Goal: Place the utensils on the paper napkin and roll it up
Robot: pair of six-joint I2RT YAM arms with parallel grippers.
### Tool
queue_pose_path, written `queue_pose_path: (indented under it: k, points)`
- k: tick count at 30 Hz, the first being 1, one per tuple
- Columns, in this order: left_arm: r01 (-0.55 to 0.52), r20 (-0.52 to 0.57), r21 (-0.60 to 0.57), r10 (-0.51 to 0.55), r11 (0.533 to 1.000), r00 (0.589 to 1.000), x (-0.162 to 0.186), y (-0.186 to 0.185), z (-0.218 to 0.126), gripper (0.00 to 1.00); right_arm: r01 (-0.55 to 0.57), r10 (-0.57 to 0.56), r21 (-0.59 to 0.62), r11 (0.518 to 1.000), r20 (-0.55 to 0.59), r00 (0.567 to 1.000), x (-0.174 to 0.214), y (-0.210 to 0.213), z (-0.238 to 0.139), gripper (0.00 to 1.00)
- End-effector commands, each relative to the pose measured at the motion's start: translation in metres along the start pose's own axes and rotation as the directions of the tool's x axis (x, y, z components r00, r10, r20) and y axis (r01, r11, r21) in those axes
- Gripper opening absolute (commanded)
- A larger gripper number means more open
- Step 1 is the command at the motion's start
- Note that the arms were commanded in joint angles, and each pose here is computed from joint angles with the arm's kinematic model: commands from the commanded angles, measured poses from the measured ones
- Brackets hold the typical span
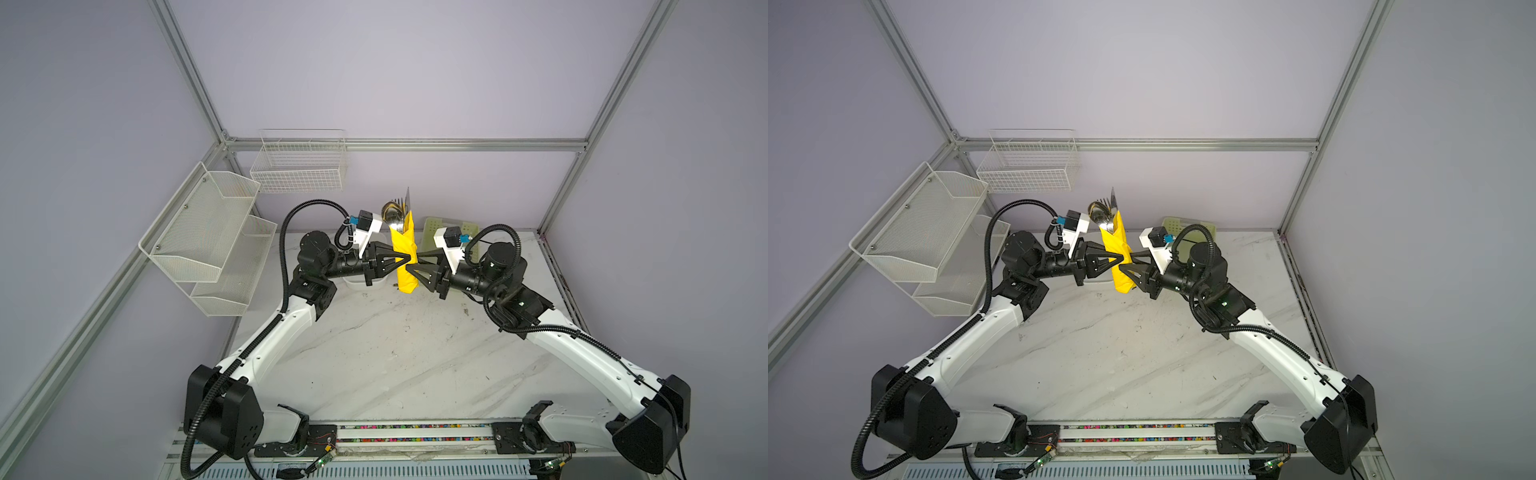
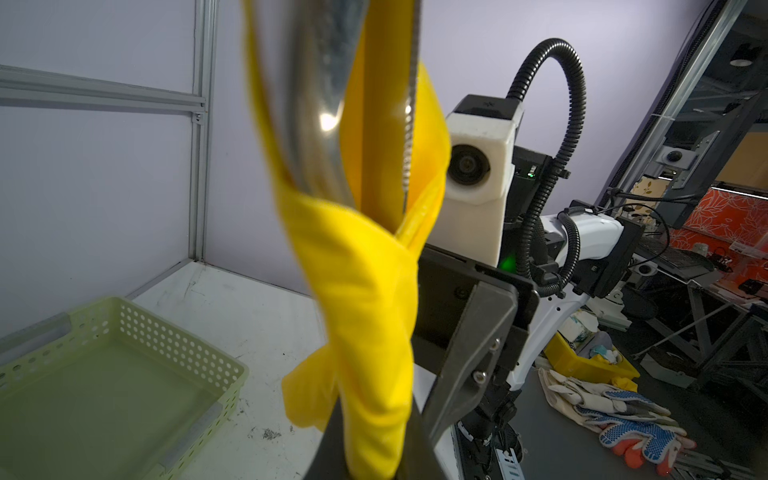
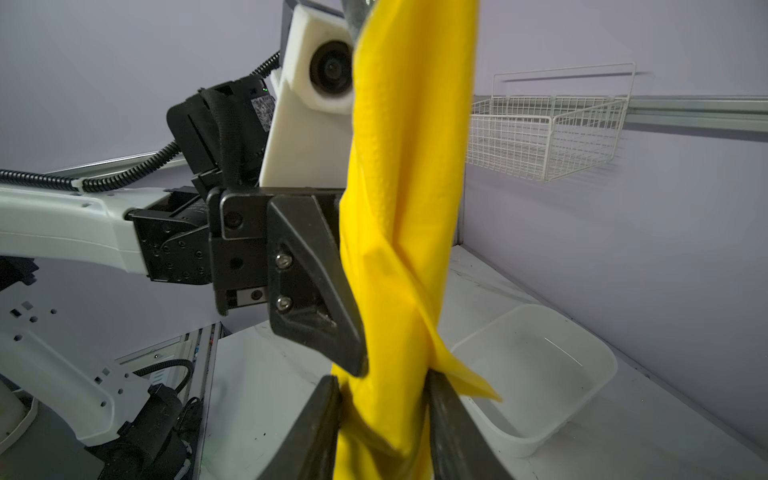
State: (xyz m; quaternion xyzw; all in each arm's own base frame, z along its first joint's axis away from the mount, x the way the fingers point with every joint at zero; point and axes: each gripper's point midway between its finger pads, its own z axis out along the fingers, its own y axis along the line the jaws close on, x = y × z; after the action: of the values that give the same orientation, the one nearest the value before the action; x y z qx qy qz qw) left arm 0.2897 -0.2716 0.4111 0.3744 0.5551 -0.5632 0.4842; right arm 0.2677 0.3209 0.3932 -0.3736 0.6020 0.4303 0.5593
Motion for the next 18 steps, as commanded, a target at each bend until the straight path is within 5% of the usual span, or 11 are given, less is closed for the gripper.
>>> queue_pose_path:
  k: [1, 18]
  points:
    - [-0.178, 0.081, 0.067, 0.173, 0.982, 0.982, -0.055, -0.040, -0.001, 0.00, 0.028, -0.027, -0.061, 0.998, 0.021, 0.999, -0.012, 0.012, 0.003, 0.38]
    - [-0.169, 0.066, 0.116, 0.162, 0.979, 0.985, -0.050, -0.046, 0.008, 0.00, 0.023, -0.023, -0.178, 0.984, 0.001, 1.000, -0.012, 0.030, 0.013, 0.35]
